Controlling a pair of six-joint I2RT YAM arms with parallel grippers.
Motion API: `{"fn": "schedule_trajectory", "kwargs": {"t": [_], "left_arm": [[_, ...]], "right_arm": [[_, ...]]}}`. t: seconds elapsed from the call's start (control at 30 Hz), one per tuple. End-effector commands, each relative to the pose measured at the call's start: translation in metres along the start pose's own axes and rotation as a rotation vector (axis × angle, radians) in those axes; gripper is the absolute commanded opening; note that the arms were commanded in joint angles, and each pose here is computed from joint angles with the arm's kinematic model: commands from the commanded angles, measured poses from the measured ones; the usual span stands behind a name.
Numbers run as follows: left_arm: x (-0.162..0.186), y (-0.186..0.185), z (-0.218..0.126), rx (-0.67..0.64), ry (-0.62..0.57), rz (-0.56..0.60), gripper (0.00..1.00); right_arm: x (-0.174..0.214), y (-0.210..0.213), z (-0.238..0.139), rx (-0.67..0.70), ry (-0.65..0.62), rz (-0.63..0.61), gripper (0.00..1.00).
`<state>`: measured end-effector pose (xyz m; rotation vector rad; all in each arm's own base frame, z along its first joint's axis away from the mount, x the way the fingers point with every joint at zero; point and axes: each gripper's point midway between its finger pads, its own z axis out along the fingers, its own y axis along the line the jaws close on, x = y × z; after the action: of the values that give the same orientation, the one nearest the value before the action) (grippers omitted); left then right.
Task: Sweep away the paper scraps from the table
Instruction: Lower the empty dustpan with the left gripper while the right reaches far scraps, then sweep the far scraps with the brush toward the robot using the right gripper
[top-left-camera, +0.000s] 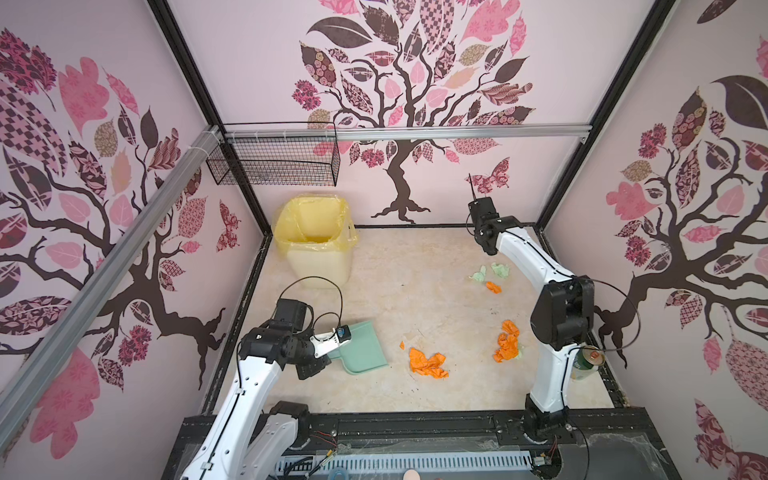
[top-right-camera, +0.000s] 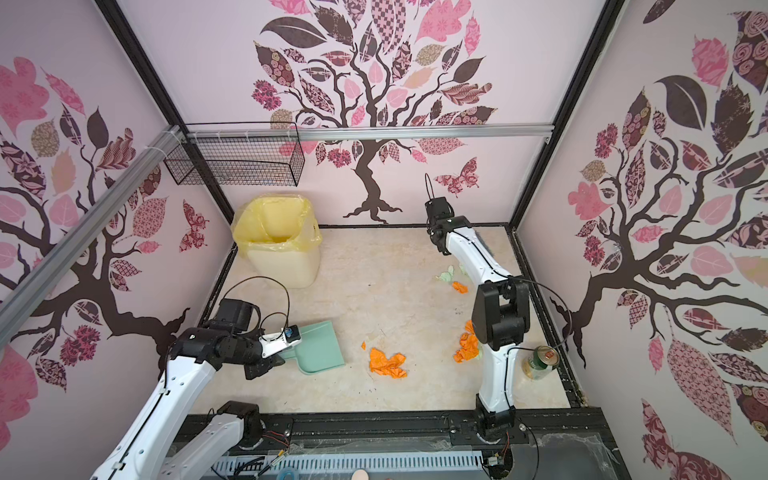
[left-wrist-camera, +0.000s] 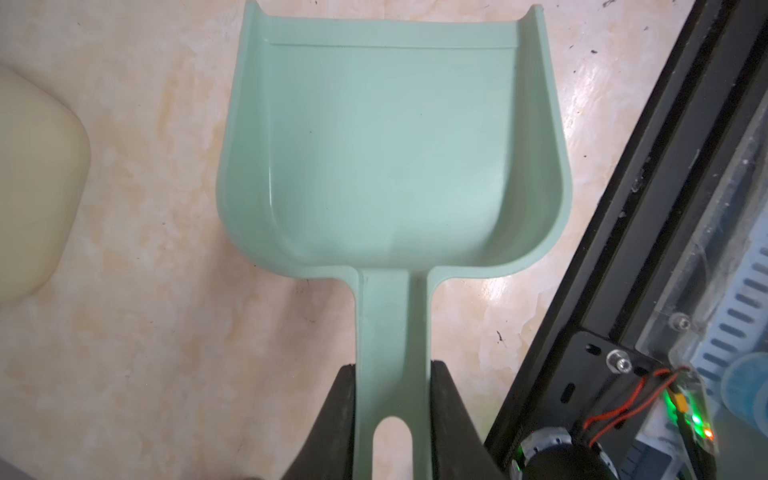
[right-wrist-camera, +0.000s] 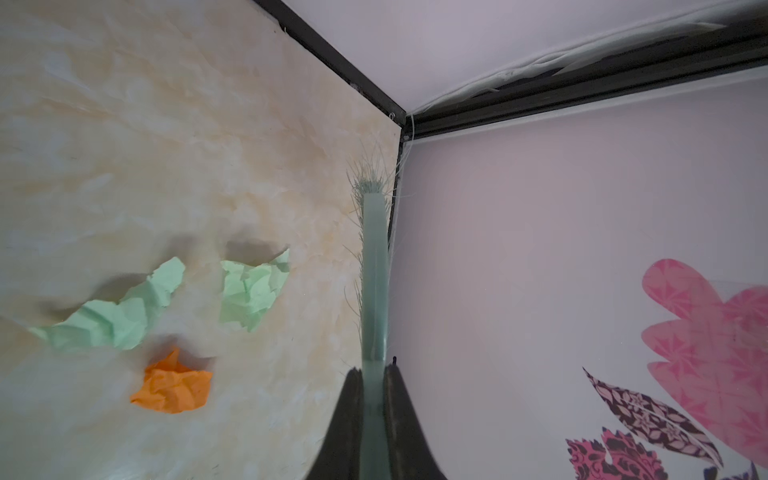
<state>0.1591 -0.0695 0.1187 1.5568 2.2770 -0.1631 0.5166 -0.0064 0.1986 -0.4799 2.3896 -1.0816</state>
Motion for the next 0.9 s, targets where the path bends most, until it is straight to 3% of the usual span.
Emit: {"fn": "schedule_trajectory", "kwargs": {"t": [0.0, 0.17, 0.33, 0.87], "left_arm": [[-0.008, 0.007, 0.017, -0.026, -0.045, -0.026, 0.0], [-0.002, 0.008, 0.039, -0.028, -0.016, 0.001, 0.0], [-0.006, 0.015, 0.046, -0.035, -0.023, 0.005, 0.0], [-0.015, 0.029, 0.056, 0.025, 0.005, -0.019, 0.0]], "right_arm": [[-0.017, 0.012, 0.029, 0.057, -0.009, -0.068, 0.0], [-0.005, 0.051, 0.05, 0.015, 0.058, -0.133, 0.0], [0.023, 0.092, 0.034, -0.034, 0.078, -0.204, 0.0], [0.086, 0.181, -0.134, -0.226, -0.001, -0.279, 0.0]]}}
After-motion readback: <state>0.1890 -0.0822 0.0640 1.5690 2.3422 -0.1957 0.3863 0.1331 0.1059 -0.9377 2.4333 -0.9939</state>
